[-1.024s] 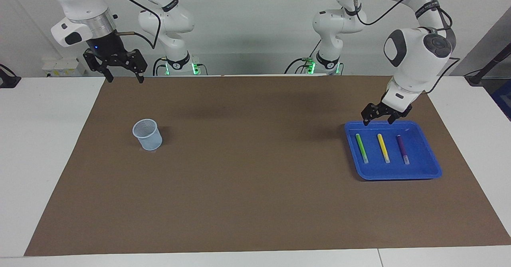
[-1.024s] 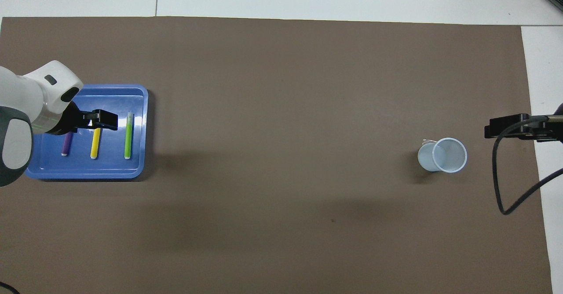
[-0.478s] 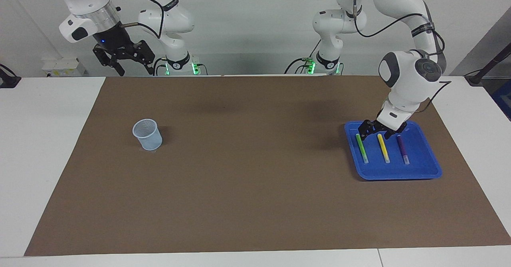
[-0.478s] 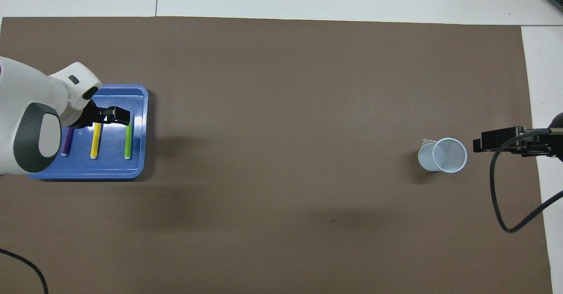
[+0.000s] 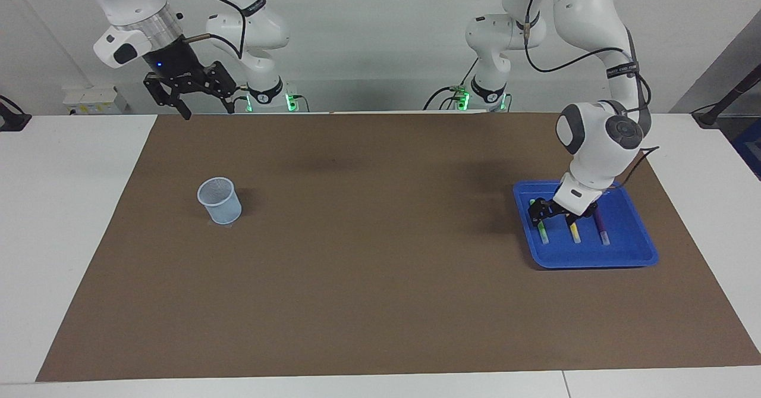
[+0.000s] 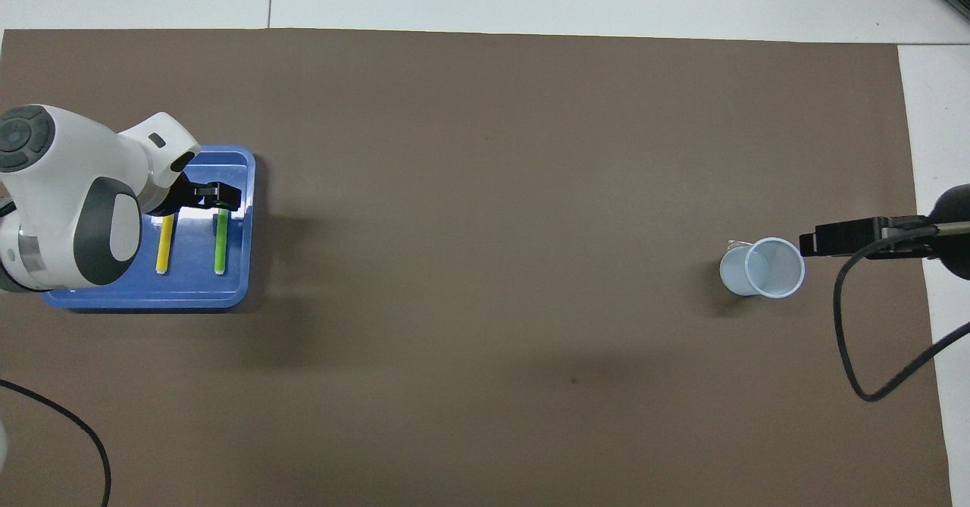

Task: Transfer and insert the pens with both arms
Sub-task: 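Lower the left gripper onto the green pen in the blue tray, then lift the green pen with the left gripper while the right gripper approaches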

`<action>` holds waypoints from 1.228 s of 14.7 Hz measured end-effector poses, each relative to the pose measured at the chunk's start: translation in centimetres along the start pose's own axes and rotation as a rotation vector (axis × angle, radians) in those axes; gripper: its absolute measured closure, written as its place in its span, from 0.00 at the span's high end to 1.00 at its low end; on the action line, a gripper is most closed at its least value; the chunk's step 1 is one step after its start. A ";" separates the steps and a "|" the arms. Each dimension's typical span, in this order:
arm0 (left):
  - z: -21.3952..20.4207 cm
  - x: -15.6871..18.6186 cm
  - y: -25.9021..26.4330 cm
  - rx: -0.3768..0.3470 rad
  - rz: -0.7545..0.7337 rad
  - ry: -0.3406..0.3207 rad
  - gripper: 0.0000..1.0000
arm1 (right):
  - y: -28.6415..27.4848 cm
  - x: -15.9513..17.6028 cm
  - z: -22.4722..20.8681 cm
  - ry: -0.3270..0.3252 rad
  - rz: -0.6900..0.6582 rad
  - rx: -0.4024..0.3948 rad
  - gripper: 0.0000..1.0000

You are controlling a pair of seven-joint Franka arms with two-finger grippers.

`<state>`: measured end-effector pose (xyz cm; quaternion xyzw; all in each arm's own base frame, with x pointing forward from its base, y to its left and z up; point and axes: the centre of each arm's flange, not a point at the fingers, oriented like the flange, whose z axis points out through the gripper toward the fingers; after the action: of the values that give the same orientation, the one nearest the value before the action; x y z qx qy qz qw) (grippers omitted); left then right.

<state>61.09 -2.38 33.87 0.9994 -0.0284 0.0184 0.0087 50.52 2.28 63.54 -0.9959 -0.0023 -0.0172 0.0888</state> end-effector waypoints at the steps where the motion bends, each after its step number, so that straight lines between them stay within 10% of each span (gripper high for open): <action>1: 0.5 0.1 -0.2 0.001 0.003 0.003 0.99 | -0.3 -0.1 0.3 -0.003 -0.011 0.002 1.00; 11: 2.7 0.6 -1.2 0.002 0.013 0.016 0.88 | -3.3 0.7 5.9 0.079 -0.216 0.014 1.00; 18: 3.5 0.7 -0.6 0.001 0.023 0.025 0.62 | -5.2 0.6 7.2 0.082 -0.149 0.061 1.00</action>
<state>61.91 -1.84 30.43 0.9987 -0.0398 0.0312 0.0086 51.36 8.64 57.36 -0.9883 -0.0732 -0.0642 0.1173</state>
